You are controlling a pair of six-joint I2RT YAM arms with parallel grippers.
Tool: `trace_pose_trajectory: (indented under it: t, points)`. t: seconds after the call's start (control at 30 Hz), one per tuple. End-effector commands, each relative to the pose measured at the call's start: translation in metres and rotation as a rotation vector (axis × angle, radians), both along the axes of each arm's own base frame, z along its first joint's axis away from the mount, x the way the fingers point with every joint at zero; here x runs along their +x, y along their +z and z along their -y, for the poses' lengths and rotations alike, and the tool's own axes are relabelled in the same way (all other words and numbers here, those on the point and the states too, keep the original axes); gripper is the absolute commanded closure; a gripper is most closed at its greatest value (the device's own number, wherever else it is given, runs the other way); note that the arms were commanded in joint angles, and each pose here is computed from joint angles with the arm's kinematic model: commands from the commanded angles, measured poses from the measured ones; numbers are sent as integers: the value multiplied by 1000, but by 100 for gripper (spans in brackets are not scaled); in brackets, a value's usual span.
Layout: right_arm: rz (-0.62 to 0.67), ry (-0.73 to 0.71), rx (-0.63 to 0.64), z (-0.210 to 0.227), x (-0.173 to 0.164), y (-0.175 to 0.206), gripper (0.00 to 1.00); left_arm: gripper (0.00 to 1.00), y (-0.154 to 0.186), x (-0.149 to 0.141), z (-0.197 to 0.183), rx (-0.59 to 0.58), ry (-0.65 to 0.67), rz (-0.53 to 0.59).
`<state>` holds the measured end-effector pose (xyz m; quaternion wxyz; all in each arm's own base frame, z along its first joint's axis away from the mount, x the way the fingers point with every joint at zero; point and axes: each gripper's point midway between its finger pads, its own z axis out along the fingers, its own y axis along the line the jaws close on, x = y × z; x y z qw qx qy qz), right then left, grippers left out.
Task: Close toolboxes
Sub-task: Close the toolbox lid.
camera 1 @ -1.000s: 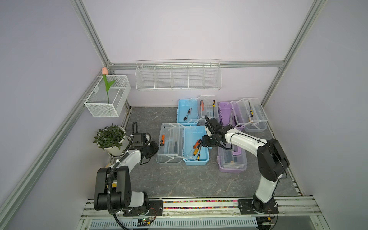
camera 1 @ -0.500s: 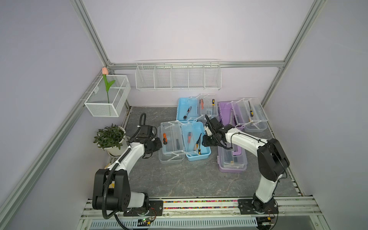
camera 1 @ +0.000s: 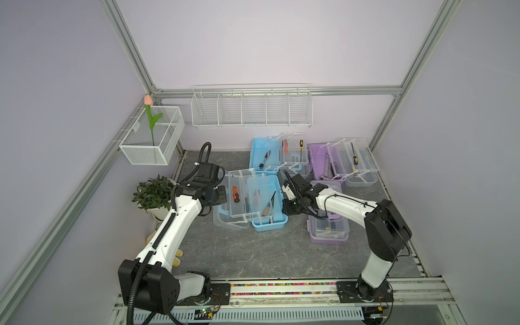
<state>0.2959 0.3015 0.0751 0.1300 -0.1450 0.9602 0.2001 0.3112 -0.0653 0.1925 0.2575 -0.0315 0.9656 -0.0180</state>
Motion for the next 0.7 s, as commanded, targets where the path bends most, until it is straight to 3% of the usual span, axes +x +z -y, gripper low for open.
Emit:
trace_pose_trajectory:
  t: [0.0, 0.2, 0.47, 0.57, 0.67]
  points:
    - [29, 9, 18, -7, -9, 11, 79, 100, 21, 0, 3, 55, -29, 34]
    - [38, 1, 60, -22, -19, 14, 81, 100, 43, 0, 50, 55, -153, 70]
    - [52, -64, 184, -31, -21, 25, 82, 98, 52, -5, 123, -49, -305, 94]
    - [61, -81, 206, -29, -22, 30, 79, 76, 48, -8, 138, -73, -331, 87]
    - [48, -78, 206, -27, -24, 31, 78, 63, 46, -10, 144, -82, -340, 82]
